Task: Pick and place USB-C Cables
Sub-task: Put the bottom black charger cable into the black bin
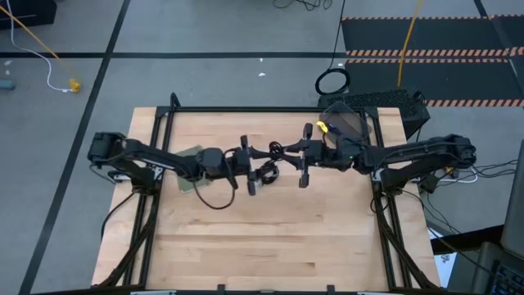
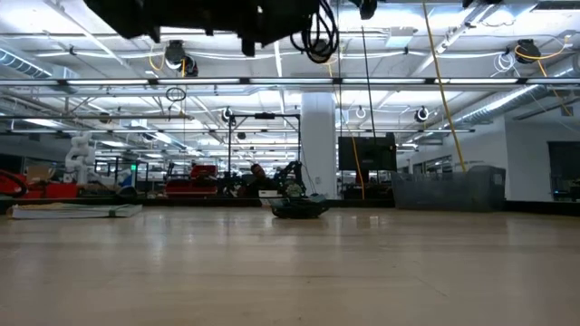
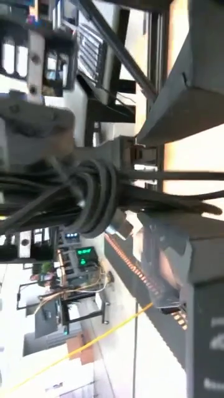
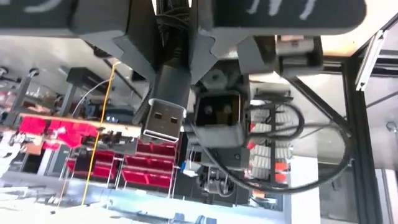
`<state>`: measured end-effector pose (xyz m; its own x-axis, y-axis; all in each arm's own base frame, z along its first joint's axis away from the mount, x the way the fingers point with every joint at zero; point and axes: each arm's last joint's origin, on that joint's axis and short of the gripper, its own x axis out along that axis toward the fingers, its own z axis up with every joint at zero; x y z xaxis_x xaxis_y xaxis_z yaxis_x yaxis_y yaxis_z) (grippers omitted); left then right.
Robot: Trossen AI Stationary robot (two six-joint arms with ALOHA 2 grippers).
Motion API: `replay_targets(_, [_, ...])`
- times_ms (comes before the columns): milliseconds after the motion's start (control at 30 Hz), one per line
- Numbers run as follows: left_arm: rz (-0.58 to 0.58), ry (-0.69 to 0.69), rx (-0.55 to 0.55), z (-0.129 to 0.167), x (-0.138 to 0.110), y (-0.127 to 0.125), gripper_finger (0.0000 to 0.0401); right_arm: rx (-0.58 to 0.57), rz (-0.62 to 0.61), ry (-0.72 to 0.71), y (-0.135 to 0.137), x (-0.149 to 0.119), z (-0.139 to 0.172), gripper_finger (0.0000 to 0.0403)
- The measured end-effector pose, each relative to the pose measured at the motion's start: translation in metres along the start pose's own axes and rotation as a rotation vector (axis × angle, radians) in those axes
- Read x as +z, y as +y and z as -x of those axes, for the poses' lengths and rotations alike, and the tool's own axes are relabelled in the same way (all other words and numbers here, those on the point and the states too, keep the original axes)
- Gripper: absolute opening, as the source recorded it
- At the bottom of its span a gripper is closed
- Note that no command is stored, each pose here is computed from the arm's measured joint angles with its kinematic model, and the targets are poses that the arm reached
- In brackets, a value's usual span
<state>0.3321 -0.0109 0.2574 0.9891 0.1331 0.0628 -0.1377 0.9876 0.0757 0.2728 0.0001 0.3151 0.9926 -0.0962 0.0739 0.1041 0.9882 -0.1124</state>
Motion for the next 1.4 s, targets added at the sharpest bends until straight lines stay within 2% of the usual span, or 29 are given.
replay_targets(200, [-0.005,0.112,-0.033,0.023,0.020,-0.001,0.0219,-0.004,0.012,0.032,-0.002,0.006,0.011,0.0050])
replay_targets(367, [0.010,0.197,-0.053,0.041,0.030,-0.001,0.0216,-0.018,0.016,0.080,-0.005,0.009,0.022,0.0050])
replay_targets(567, [0.019,0.232,-0.068,0.055,0.038,-0.002,0.0206,-0.014,0.019,0.127,-0.008,0.016,0.040,0.0050])
replay_targets(900, [0.011,0.274,-0.071,0.058,0.036,-0.001,0.0204,-0.014,0.022,0.150,-0.014,0.033,0.081,0.0050])
replay_targets(1067, [0.011,0.276,-0.071,0.058,0.036,-0.001,0.0204,-0.086,0.017,0.186,-0.019,0.036,0.101,0.0050])
replay_targets(1333, [0.011,0.275,-0.070,0.058,0.036,-0.001,0.0205,-0.092,-0.015,0.235,-0.020,0.034,0.112,0.0050])
replay_targets(1400, [0.011,0.275,-0.070,0.058,0.036,-0.001,0.0205,-0.136,-0.010,0.238,-0.022,0.034,0.111,0.0050])
